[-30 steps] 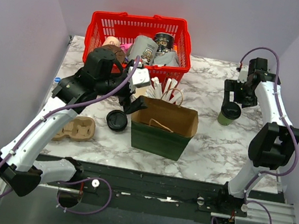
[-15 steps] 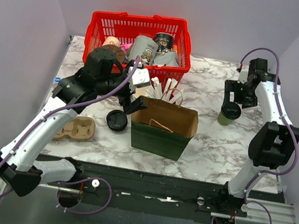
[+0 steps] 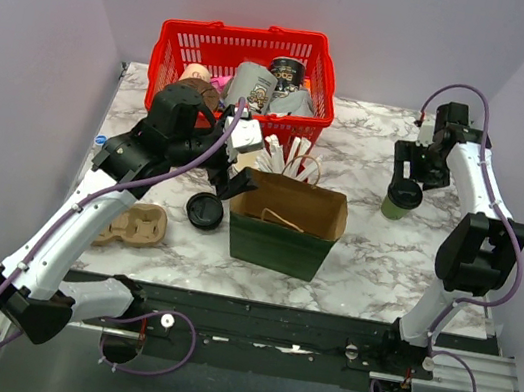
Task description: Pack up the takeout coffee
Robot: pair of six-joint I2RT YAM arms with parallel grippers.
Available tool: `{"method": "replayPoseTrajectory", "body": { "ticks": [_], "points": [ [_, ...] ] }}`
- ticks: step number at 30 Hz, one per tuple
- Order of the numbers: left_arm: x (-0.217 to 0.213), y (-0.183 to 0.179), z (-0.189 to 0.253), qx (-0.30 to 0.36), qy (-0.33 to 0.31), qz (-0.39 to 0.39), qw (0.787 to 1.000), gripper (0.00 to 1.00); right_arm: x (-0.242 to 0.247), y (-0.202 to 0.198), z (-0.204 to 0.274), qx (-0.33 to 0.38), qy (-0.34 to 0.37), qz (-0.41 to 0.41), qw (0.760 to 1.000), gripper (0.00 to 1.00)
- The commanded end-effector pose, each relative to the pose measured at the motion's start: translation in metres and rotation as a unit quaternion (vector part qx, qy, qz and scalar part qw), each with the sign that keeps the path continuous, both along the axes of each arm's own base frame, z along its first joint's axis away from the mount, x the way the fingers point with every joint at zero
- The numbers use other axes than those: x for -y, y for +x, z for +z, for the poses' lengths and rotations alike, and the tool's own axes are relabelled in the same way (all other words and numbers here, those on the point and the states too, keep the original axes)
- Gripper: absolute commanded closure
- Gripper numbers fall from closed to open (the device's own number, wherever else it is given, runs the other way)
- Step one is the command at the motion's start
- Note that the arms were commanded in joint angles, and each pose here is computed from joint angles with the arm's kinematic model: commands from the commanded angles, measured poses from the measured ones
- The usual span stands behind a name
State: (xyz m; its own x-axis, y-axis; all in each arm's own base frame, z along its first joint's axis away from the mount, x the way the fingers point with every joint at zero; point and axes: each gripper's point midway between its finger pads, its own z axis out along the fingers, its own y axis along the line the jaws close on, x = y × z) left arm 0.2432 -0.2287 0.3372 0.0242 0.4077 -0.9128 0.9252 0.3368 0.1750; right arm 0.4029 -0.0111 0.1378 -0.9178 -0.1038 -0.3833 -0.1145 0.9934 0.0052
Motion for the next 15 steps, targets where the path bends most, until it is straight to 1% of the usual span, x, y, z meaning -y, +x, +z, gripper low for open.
{"method": "replayPoseTrajectory", "body": {
  "ticks": [1, 11, 15],
  "points": [
    [0.0021, -0.0002, 0.0007, 0.002, -0.007, -0.01, 1.0, 0.02, 0.0039, -0.0037, -0.0146, -0.019, -0.003, -0.001, 1.0, 0.09],
    [0.0026, 0.0003, 0.0015, 0.002, -0.008, -0.011, 1.0, 0.02, 0.0044, -0.0059, -0.0191, -0.026, -0.005, 0.0, 1.0, 0.09],
    [0.004, 0.0013, 0.0056, 0.006, -0.011, -0.012, 1.0, 0.02, 0.0028, -0.0092, -0.0203, -0.03, -0.001, 0.004, 1.0, 0.14]
  ]
}}
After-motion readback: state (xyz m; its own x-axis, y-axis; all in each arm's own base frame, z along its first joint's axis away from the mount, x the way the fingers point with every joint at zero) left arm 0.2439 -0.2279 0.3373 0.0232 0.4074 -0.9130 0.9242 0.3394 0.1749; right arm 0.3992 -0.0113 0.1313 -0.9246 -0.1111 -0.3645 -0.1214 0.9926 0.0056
